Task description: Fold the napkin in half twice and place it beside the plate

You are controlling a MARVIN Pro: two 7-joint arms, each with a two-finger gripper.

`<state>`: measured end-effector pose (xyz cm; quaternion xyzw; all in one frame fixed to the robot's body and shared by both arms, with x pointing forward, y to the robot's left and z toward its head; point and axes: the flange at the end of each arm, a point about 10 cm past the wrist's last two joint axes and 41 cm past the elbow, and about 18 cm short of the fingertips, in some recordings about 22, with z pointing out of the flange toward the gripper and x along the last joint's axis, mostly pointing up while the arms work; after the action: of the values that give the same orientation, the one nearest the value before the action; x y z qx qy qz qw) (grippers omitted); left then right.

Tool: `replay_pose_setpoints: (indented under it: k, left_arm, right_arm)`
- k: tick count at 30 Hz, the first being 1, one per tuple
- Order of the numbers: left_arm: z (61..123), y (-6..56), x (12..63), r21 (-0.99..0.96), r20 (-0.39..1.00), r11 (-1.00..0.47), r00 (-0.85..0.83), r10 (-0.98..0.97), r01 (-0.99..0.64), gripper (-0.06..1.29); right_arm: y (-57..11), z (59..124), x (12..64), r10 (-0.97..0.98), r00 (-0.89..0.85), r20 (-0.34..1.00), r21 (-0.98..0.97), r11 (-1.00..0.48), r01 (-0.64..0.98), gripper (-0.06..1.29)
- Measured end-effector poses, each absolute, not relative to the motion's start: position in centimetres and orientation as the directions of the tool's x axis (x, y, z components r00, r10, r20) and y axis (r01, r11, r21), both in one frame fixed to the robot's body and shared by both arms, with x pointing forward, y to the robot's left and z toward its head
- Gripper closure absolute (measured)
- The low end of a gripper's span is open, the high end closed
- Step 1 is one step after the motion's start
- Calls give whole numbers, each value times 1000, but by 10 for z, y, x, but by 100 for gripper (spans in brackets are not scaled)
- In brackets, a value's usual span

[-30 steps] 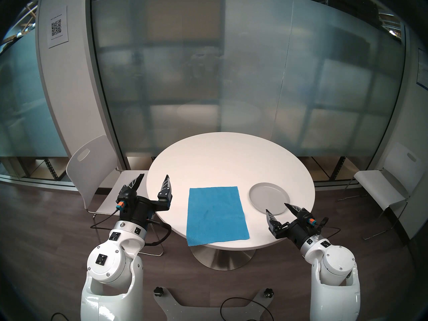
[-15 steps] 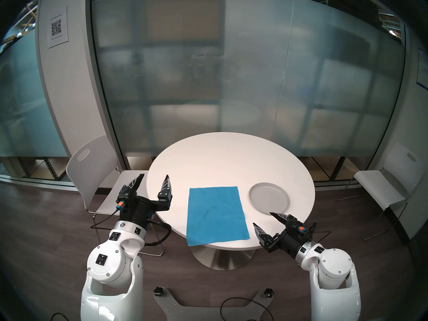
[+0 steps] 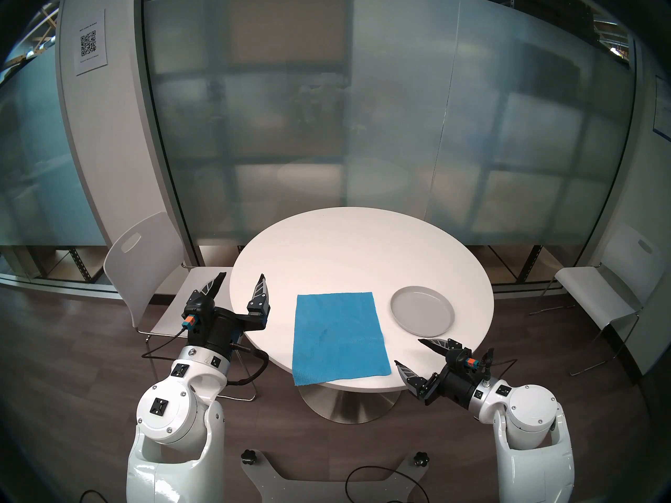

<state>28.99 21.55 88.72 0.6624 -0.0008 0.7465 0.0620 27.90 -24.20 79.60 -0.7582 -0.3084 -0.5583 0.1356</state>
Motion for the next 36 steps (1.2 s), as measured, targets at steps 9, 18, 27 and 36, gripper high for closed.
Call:
replay_pose_setpoints:
  k: [9, 18, 27, 36]
  left_arm:
    - [887, 216, 290, 81, 989, -992, -115, 91, -94, 1]
    - [887, 216, 290, 81, 989, -992, -114, 92, -94, 1]
    - [887, 216, 290, 81, 989, -992, -114, 92, -94, 1]
    - [887, 216, 290, 81, 989, -992, -114, 92, -94, 1]
  right_arm:
    - [-231, 787, 280, 313, 186, 931, 122, -749, 652, 0]
    - [-212, 778, 289, 310, 182, 933, 109, -727, 678, 0]
    - [-204, 777, 294, 342, 169, 924, 123, -688, 715, 0]
    - [-200, 776, 295, 373, 159, 914, 134, -648, 750, 0]
